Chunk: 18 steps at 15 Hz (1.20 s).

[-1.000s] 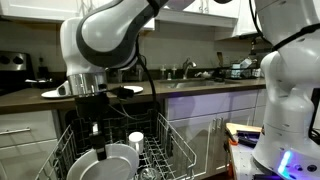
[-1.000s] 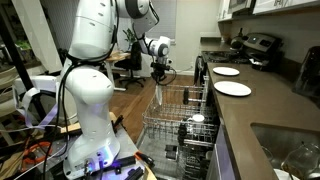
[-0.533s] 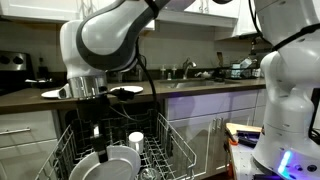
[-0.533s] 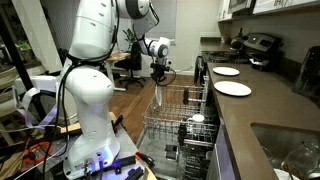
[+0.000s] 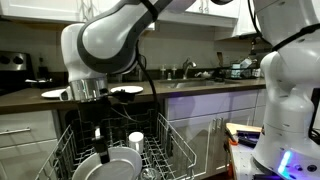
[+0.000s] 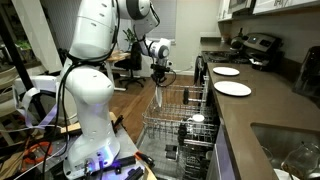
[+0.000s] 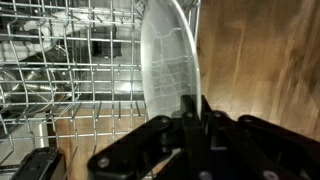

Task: Remove the plate from the plate dryer and put it on top of the plate on right of the counter

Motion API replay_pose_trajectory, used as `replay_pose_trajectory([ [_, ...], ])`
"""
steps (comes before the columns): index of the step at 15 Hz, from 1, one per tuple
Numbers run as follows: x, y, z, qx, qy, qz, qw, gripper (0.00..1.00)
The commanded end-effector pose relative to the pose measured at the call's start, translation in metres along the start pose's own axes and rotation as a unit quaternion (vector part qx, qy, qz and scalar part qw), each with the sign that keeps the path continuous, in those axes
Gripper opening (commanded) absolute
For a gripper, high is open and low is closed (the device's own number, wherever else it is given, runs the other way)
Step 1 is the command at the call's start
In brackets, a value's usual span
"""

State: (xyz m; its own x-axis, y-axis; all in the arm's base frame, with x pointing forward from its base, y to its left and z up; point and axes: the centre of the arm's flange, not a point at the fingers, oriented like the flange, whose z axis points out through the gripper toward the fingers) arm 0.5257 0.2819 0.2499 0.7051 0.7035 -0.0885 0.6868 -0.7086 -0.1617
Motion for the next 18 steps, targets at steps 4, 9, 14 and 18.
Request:
replay_pose_trajectory([
  [4, -0.007, -0.011, -0.019, -0.026, -0.006, 0.015, 0.9995, 0.02],
  [9, -0.009, -0.016, -0.029, -0.044, -0.011, 0.034, 0.9984, 0.02],
  [14, -0.010, -0.020, -0.037, -0.071, -0.027, 0.060, 0.9953, 0.02],
  [18, -0.006, -0.010, -0.027, -0.069, -0.025, 0.060, 0.9955, 0.07],
])
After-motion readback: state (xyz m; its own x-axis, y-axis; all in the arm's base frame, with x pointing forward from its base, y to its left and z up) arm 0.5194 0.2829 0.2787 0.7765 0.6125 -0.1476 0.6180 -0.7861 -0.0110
